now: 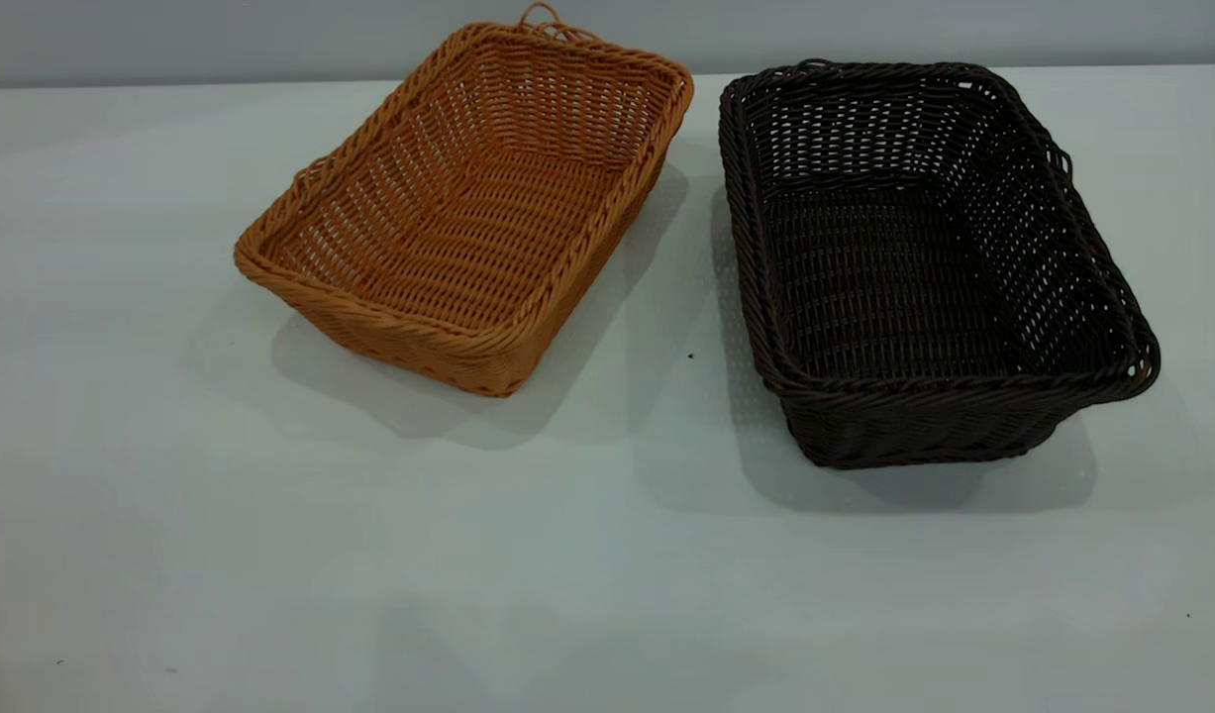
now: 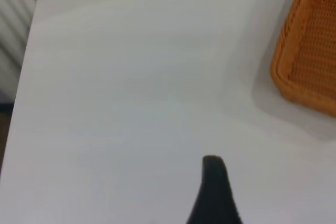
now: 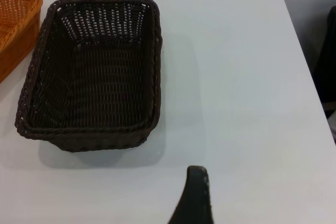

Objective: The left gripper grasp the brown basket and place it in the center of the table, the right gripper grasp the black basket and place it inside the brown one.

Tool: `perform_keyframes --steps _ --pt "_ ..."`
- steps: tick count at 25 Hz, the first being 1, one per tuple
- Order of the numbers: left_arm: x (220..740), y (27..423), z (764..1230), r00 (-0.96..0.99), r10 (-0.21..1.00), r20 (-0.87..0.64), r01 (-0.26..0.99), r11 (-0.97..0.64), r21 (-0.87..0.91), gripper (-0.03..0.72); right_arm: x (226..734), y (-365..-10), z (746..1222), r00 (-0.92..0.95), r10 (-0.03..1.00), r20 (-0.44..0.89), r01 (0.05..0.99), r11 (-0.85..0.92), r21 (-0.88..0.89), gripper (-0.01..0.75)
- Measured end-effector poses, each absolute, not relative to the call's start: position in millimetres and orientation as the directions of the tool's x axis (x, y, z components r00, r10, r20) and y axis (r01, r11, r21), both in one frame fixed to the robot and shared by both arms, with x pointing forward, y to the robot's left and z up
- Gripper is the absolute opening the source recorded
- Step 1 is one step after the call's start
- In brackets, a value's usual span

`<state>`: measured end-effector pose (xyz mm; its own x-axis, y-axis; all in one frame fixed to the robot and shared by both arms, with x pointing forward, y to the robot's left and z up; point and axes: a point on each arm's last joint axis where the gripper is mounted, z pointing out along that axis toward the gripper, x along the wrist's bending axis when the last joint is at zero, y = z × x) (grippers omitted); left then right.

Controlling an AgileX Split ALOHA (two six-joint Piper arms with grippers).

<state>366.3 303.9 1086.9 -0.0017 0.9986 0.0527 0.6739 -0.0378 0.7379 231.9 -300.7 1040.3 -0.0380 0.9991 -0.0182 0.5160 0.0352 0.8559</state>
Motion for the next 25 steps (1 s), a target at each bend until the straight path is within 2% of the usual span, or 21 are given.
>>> perform_keyframes --steps 6,11,17,25 --pt "467 302 1073 0.061 0.993 0.096 0.712 -0.111 0.693 0.499 232 -301 1040 -0.038 0.999 -0.018 0.516 0.035 0.856 0.581" --pt "548 290 1039 0.121 0.987 0.101 0.777 -0.158 0.609 0.499 232 -301 1040 -0.037 0.999 -0.019 0.516 0.036 0.856 0.581" --pt "630 246 981 0.252 0.962 0.103 0.824 -0.27 0.498 0.499 232 -301 1040 -0.037 0.999 -0.019 0.516 0.036 0.856 0.581" --pt "696 185 905 0.363 0.927 0.094 0.842 -0.37 0.393 0.499 232 -301 1040 -0.037 0.999 -0.019 0.516 0.036 0.856 0.581"
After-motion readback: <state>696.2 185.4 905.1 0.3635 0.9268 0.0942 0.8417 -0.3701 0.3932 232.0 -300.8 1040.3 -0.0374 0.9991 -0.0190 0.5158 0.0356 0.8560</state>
